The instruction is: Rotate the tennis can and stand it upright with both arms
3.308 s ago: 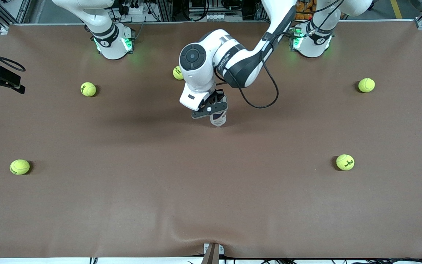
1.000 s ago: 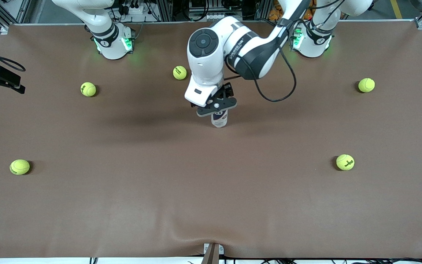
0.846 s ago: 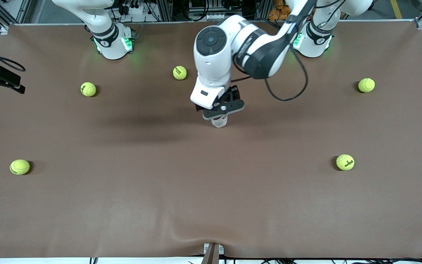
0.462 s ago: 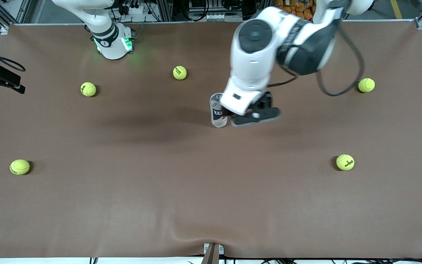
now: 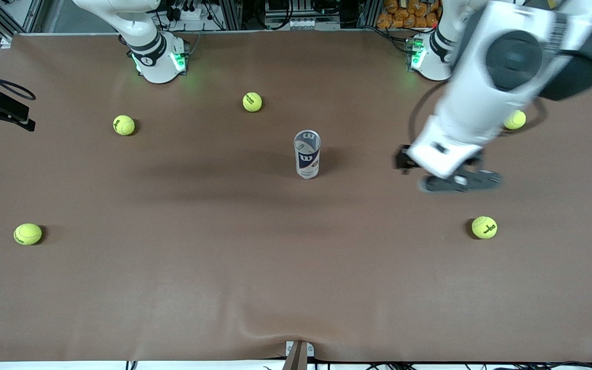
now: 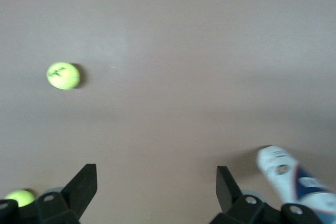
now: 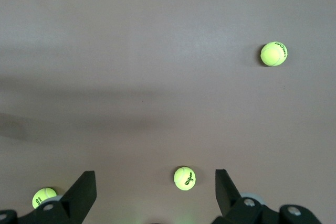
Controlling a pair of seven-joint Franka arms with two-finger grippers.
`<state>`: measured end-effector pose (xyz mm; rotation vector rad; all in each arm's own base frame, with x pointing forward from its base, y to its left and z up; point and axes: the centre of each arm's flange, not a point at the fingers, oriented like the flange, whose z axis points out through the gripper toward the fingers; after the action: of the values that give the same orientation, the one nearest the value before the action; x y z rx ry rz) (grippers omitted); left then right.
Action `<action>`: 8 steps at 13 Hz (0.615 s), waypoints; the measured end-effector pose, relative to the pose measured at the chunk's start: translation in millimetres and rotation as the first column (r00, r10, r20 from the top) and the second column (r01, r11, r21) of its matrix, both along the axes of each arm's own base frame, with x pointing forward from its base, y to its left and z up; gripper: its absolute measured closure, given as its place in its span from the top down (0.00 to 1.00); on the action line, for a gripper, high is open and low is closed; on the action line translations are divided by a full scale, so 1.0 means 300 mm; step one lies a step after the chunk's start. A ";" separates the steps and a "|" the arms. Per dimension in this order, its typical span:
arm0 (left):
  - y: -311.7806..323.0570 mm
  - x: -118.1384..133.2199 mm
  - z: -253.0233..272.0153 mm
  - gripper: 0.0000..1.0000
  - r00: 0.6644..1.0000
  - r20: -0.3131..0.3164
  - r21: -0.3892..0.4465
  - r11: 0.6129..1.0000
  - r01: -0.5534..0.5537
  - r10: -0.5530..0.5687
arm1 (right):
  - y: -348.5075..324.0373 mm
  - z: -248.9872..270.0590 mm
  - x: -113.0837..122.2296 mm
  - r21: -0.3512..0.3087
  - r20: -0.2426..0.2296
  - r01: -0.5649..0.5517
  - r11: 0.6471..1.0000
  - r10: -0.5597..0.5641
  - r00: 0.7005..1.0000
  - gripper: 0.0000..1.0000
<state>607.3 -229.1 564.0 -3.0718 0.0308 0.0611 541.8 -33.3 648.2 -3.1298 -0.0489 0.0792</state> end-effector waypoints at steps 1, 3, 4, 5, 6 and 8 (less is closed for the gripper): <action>0.126 0.037 0.005 1.00 0.999 -0.009 0.006 1.000 0.031 -0.031 | 0.000 0.000 0.000 0.000 0.000 0.000 1.000 0.000 1.000 1.00; 0.373 0.082 0.040 1.00 0.996 -0.009 0.006 0.996 0.089 -0.089 | 0.000 0.000 0.000 0.000 0.000 0.000 1.000 0.000 1.000 1.00; 0.476 0.087 0.066 1.00 0.994 -0.004 0.004 0.994 0.112 -0.112 | 0.000 0.001 0.000 0.000 0.000 0.000 1.000 0.000 1.000 1.00; 0.558 0.084 0.090 1.00 0.992 0.001 0.000 0.992 0.122 -0.122 | 0.000 0.001 0.000 0.000 0.000 0.000 1.000 0.000 1.000 1.00; 0.615 0.075 0.109 1.00 0.992 -0.001 -0.003 0.992 0.125 -0.125 | 0.001 0.001 0.000 0.000 0.001 0.000 1.000 0.000 1.000 1.00; 0.699 0.050 0.122 1.00 0.990 -0.017 -0.014 0.991 0.137 -0.137 | 0.000 0.001 0.000 0.000 0.001 0.000 1.000 0.000 1.000 1.00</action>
<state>622.3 -19.2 600.7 -3.0720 0.2432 0.0811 541.8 -33.3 648.5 -3.1299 -0.0490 0.0782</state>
